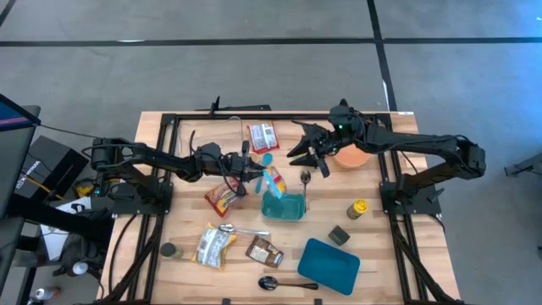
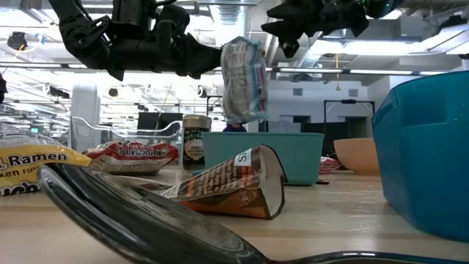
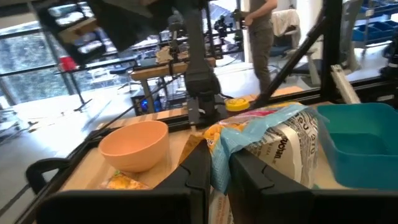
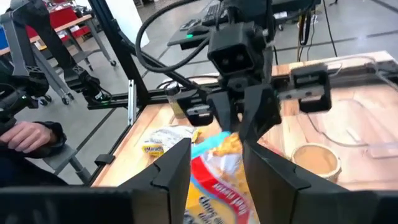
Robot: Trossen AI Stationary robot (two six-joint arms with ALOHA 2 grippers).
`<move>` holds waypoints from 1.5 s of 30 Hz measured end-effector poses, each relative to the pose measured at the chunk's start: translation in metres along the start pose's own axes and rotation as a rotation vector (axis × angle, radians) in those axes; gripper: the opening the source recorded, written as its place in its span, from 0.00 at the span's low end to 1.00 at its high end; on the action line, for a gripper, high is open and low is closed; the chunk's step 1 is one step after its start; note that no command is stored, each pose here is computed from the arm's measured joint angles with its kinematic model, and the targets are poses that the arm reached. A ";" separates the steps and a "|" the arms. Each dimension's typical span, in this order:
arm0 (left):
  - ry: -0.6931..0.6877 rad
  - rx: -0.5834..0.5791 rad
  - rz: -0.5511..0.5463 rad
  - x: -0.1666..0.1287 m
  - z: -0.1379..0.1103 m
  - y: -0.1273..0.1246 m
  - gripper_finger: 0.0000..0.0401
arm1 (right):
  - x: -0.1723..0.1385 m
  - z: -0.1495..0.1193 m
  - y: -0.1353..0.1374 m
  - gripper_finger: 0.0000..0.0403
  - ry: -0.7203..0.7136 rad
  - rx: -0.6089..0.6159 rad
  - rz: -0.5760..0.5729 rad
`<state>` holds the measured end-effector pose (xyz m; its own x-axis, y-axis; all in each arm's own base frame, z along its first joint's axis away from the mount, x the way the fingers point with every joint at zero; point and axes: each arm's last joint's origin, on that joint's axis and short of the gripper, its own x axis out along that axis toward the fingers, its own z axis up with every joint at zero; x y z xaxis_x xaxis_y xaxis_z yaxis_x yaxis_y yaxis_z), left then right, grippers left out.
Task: Pick & Place Food Item
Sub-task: Put the blue noodle pack into the transparent bin
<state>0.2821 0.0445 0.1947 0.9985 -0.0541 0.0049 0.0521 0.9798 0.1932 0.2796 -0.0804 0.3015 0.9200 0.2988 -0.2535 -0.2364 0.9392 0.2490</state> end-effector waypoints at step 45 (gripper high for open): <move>-0.049 -0.132 1.142 -0.080 0.086 0.028 0.07 | -0.029 -0.001 0.025 0.29 0.084 -0.021 -0.684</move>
<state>0.2025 0.0598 0.2841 0.4631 0.8736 0.1498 -0.8785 0.4748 -0.0532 0.2470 -0.0653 0.3141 0.8375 -0.3510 -0.4188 0.3821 0.9241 -0.0106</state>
